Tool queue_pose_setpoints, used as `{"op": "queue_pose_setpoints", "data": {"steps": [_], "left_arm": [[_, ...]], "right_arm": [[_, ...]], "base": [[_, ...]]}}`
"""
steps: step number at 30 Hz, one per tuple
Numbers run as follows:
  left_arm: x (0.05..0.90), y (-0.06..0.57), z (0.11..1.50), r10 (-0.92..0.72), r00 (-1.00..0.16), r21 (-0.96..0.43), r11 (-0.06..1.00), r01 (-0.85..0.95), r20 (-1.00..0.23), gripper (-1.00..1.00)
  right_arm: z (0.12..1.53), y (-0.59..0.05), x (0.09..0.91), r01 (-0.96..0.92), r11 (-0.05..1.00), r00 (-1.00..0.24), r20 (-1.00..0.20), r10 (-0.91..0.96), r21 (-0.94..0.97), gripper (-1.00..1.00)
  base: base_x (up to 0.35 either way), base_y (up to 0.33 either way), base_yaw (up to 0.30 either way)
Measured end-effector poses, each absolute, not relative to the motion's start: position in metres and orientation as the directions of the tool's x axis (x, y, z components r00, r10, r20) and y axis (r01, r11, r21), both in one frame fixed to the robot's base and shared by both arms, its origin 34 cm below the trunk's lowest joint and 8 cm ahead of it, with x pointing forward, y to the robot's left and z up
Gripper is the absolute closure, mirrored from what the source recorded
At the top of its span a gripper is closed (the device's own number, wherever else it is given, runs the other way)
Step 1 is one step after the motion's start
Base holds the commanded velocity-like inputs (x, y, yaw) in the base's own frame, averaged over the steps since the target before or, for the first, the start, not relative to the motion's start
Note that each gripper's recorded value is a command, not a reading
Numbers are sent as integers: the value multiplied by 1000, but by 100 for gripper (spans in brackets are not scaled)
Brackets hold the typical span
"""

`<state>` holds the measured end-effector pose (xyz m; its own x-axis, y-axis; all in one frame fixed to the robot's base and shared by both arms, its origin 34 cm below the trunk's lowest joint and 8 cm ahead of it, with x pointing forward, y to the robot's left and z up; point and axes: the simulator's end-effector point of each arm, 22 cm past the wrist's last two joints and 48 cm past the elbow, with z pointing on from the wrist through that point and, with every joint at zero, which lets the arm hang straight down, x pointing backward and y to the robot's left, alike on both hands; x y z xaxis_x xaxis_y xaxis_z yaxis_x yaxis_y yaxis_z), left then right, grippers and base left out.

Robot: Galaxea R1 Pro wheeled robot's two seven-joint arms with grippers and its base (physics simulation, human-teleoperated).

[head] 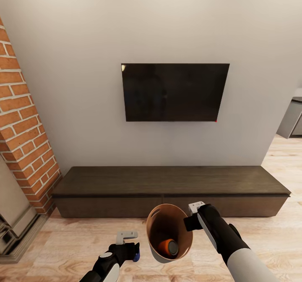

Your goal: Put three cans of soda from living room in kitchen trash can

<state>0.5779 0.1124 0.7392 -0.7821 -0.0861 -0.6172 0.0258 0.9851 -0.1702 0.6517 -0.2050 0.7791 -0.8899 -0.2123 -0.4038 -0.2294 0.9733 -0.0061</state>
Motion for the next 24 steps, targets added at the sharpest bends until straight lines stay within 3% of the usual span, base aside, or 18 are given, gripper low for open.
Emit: {"op": "queue_pose_setpoints", "data": {"steps": [24], "left_arm": [[578, 112, 739, -86, -782, -170, 985, 26, -617, -100]], "right_arm": [[779, -204, 652, -230, 973, -890, -404, -212, -3, 100]], "base": [[0, 0, 0]]}}
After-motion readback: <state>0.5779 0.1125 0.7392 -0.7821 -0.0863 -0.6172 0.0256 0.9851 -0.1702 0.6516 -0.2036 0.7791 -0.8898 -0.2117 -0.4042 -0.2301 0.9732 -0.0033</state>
